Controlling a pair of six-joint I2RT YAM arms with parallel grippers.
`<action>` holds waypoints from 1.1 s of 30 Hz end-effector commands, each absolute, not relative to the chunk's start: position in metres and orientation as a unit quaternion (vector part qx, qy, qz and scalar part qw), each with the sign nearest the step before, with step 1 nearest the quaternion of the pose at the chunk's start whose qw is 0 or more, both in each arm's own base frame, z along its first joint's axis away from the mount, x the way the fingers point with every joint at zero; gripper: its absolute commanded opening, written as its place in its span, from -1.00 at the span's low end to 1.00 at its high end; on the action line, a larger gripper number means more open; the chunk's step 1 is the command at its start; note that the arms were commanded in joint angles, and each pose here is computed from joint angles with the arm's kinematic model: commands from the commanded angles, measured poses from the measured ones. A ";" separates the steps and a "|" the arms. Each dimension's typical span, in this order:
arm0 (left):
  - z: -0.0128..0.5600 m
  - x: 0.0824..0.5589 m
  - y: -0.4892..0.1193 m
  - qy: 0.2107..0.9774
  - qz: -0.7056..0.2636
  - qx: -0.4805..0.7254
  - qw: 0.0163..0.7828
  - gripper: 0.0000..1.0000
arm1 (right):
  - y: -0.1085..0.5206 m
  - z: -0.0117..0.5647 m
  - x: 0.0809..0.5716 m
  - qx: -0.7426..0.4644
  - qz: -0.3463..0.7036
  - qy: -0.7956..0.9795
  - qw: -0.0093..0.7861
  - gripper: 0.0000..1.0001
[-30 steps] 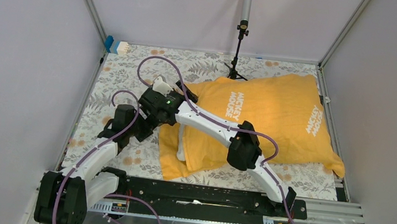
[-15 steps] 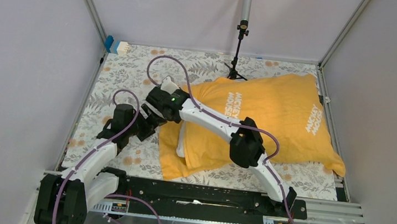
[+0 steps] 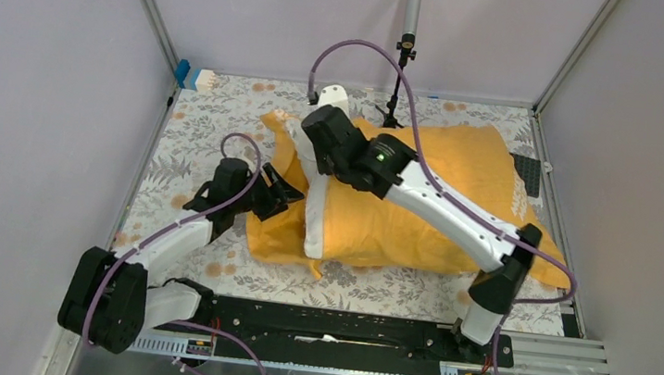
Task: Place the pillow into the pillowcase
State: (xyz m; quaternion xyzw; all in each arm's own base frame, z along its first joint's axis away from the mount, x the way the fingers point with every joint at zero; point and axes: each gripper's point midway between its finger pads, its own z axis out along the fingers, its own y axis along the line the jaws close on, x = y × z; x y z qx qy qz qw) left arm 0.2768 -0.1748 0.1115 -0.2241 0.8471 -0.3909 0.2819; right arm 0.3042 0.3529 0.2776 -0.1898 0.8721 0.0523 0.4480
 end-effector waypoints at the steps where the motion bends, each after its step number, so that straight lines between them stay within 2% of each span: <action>1: 0.145 0.298 -0.205 0.826 -0.421 -0.196 0.321 0.25 | 0.372 0.324 0.290 -0.143 0.194 0.838 0.489 -1.00; 10: 0.121 0.299 -0.227 0.844 -0.369 -0.188 0.340 0.26 | 0.361 0.330 0.271 -0.127 0.269 0.810 0.505 -1.00; 17: 0.113 0.277 -0.247 0.845 -0.353 -0.178 0.360 0.14 | 0.352 0.345 0.267 -0.097 0.302 0.787 0.529 -1.00; 20: 0.116 0.268 -0.252 0.847 -0.341 -0.166 0.372 0.03 | 0.352 0.348 0.265 -0.095 0.310 0.784 0.530 -1.00; 23: 0.111 0.265 -0.254 0.851 -0.330 -0.168 0.374 -0.23 | 0.351 0.354 0.263 -0.091 0.322 0.777 0.533 -1.00; 24: 0.110 0.264 -0.255 0.851 -0.329 -0.168 0.374 -0.24 | 0.351 0.357 0.262 -0.089 0.325 0.775 0.534 -1.00; 27: 0.108 0.264 -0.260 0.851 -0.328 -0.167 0.375 -0.21 | 0.350 0.363 0.261 -0.084 0.335 0.770 0.537 -1.00; 33: 0.106 0.282 -0.257 0.846 -0.292 -0.175 0.410 0.03 | 0.354 0.373 0.254 -0.081 0.365 0.762 0.529 -1.00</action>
